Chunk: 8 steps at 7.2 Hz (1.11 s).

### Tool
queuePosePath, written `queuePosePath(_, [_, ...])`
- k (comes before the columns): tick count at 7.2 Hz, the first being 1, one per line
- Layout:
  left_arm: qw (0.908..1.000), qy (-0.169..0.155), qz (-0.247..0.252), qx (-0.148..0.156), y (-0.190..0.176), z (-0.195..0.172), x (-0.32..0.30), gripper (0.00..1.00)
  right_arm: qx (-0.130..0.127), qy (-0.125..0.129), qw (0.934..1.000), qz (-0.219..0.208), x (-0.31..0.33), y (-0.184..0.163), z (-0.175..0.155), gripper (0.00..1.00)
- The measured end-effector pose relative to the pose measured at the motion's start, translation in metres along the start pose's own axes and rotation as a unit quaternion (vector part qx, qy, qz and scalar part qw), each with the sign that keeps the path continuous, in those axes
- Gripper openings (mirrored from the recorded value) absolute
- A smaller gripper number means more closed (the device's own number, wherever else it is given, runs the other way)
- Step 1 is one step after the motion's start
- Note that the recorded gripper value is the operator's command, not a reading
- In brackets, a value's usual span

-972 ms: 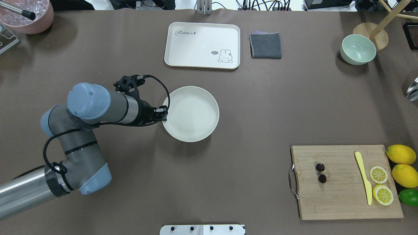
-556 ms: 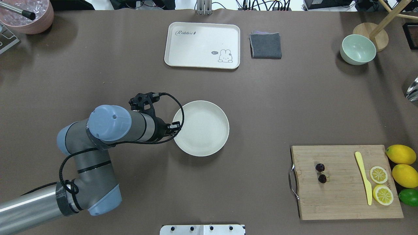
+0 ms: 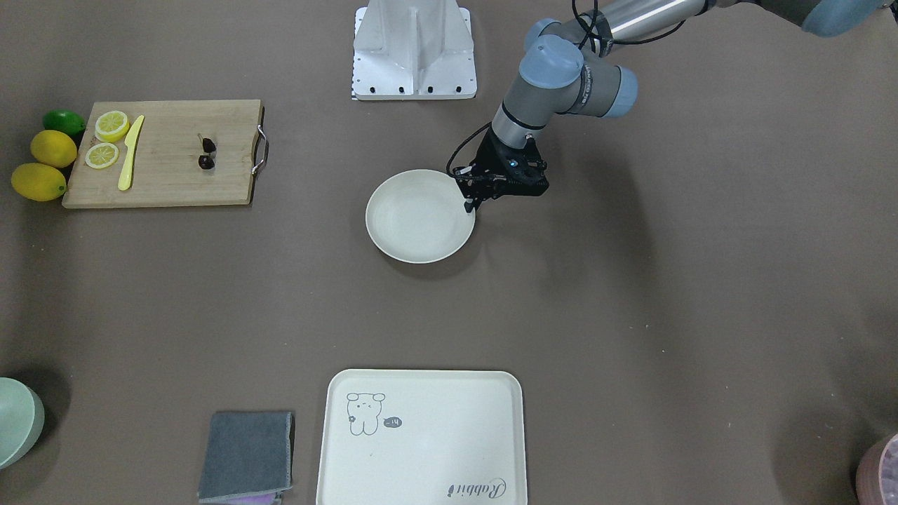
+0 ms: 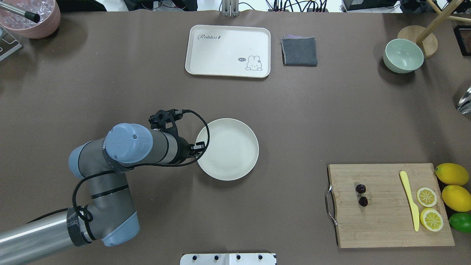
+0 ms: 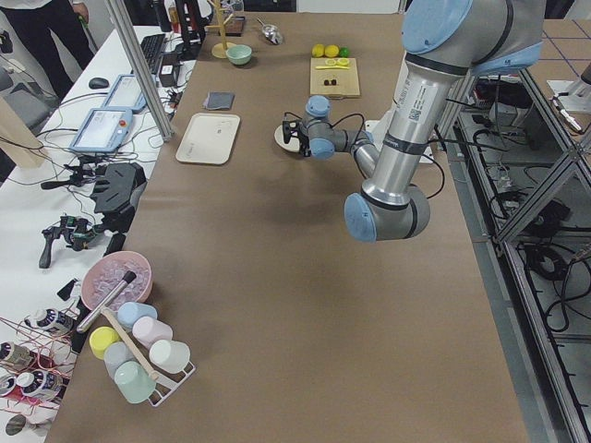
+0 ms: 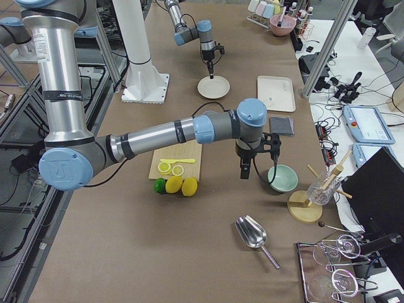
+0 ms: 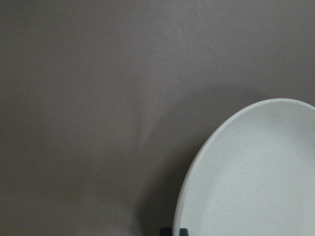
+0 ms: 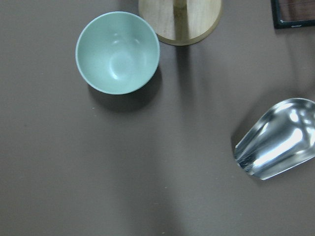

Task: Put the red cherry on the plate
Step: 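Open and withdraw the left gripper while the right arm reaches toward the board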

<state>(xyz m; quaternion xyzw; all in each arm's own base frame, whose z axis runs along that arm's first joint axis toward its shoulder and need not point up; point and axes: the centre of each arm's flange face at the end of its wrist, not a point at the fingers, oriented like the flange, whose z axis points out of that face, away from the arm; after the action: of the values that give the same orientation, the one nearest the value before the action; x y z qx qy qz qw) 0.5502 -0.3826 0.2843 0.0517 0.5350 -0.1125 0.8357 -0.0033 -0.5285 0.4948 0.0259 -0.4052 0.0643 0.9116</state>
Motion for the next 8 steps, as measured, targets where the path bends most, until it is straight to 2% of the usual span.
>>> queuePosePath(1, [1.0, 0.001, 0.001, 0.0, 0.0, 0.0, 0.0, 0.9, 0.0, -0.007, 0.9999, 0.012, -0.045, 0.012, 0.0, 1.0])
queuePosePath(2, [1.0, 0.0, 0.002, 0.0, 0.001, 0.0, -0.001, 0.98, -0.001, -0.011, 0.9997, 0.021, -0.082, 0.025, 0.002, 1.0])
queuePosePath(4, [1.0, 0.001, 0.002, 0.005, -0.005, -0.004, -0.002, 0.98, -0.006, -0.013, 0.9994, 0.032, -0.132, 0.049, 0.009, 1.0])
queuePosePath(5, [0.9998, 0.003, 0.001, 0.018, -0.023, -0.013, -0.003, 0.98, -0.008, -0.016, 0.999, 0.04, -0.157, 0.064, 0.011, 1.0])
queuePosePath(6, [0.9992, 0.004, 0.017, 0.037, -0.052, -0.029, -0.008, 0.98, -0.01, -0.016, 0.9985, 0.052, -0.187, 0.086, 0.015, 1.0])
queuePosePath(8, [0.9939, -0.029, 0.078, 0.072, -0.118, -0.054, -0.031, 0.98, -0.009, 0.003, 0.9974, 0.072, -0.25, 0.14, 0.043, 1.0])
